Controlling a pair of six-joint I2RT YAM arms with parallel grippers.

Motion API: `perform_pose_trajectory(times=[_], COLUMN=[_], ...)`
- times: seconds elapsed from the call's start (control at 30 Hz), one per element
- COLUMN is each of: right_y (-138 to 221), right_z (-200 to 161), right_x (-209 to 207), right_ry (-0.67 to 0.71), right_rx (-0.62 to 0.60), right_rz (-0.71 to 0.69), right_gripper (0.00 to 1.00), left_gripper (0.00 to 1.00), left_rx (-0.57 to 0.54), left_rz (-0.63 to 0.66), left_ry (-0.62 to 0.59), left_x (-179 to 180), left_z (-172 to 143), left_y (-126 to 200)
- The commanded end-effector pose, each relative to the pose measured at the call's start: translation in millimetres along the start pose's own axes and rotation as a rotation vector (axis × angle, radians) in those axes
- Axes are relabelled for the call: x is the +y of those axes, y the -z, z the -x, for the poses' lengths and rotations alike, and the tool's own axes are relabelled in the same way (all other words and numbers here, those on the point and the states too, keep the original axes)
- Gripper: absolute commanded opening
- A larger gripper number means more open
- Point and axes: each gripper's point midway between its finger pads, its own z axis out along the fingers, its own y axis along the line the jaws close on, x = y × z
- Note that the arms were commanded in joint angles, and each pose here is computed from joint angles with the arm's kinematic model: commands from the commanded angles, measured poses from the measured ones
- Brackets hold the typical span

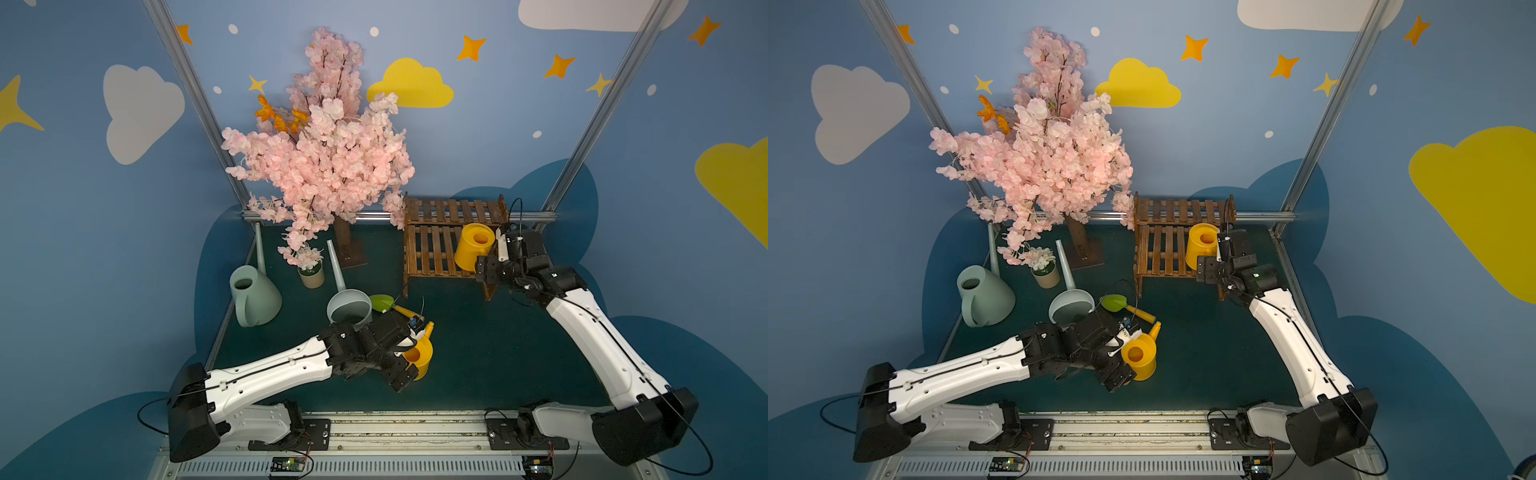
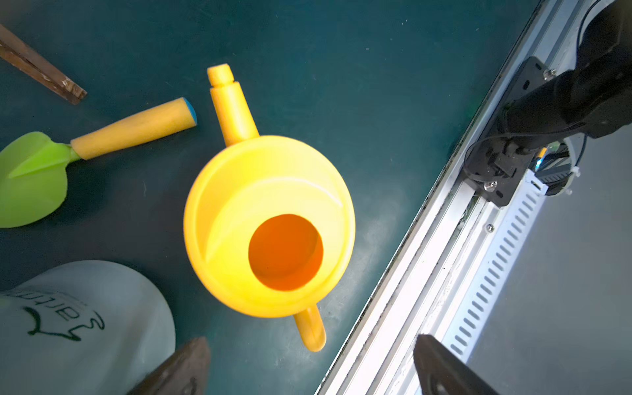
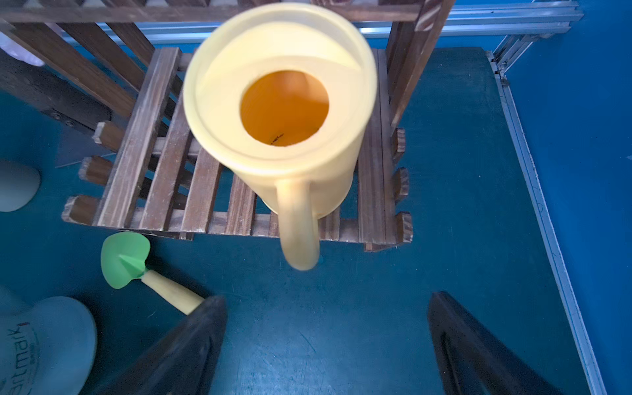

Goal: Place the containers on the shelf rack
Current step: 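Place the container on the shelf, then pick up a container from the center of the board.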

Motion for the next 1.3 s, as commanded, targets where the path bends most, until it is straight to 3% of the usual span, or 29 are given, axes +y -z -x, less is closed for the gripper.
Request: perform_pose_trajectory(times=[0.0,0.4,0.77,1.27], right_y=[13.0,37.1,41.8,39.6], right_z=[4.7,-10.4,-20.5,-42.4], right_x=[-7.6,-23.0,-29.7,-38.3], right_ry=[-0.020,-0.053,-0.070,-0.105], right_rx=[-0.057,-0.093,-0.094,-0.077], right_rz=[-0.020,-0.050,-0.061,-0.083], right_gripper=[0.96,0.97,0.97,0.97], left_gripper=[0.97,0.91,0.81,0.48], left_rx=[0.028,0.060,-0.003,-0.244], left_rz=[0.045,0.140,0.212,0.231], left_ry=[0.004,0.002,-0.002,-0.052], left_x=[2.8,2.8,10.3,12.0], left_z=[-4.4,-16.8,-23.2,-23.5], left_y=[1.7,-24.8,-54.5,-90.1])
